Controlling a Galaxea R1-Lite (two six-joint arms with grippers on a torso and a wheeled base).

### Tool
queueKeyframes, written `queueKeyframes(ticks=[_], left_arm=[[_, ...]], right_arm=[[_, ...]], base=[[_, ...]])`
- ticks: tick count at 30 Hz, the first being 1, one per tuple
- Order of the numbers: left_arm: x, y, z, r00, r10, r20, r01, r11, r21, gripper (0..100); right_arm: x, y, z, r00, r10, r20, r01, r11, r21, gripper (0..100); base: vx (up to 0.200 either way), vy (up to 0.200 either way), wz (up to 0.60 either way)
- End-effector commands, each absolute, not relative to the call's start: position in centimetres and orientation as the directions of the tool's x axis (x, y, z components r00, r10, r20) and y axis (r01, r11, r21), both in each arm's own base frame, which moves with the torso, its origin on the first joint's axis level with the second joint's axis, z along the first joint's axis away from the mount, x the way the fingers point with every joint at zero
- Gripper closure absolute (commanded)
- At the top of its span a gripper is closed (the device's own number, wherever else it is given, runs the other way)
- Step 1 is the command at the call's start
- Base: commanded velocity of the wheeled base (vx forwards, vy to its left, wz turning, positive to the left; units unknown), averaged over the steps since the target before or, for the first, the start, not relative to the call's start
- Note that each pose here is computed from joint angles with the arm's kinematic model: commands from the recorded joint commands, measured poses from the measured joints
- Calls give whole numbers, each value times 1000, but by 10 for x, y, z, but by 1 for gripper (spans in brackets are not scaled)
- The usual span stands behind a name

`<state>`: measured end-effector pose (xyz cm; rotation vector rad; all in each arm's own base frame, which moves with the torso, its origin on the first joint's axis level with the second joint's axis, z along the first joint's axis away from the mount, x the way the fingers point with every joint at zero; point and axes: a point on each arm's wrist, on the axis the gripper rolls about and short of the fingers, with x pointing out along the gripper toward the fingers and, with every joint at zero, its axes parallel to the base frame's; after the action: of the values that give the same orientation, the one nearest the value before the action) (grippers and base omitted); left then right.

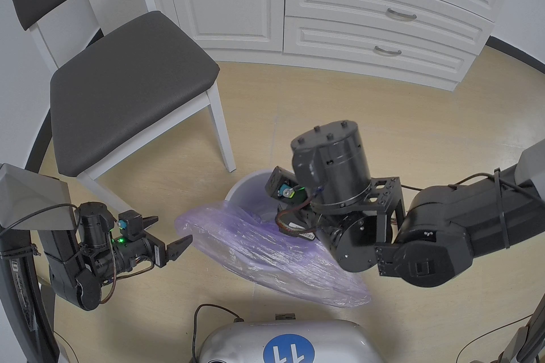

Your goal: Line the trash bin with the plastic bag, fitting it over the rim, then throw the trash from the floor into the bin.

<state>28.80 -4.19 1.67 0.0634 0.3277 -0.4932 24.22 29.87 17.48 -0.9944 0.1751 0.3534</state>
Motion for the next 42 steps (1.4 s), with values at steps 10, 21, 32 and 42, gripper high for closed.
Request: queueKeyframes(ticks=[10,21,32,42], left_arm=[[273,-17,7,782,-500,-371,545,838,19,0],[272,-17,9,785,-500,-366,545,838,24,0],[274,-17,11,791,-497,-357,539,842,24,0],[274,-16,10,792,-495,-357,538,843,24,0]], right_arm=[[223,328,120,875,233,-424,-484,383,-787,0],[223,336,90,854,214,-473,-520,350,-779,0],[237,351,61,846,190,-498,-532,328,-780,0],[257,368,49,858,186,-480,-514,355,-781,0]], base=[[0,0,0],[0,0,0],[0,0,0],[0,0,0]])
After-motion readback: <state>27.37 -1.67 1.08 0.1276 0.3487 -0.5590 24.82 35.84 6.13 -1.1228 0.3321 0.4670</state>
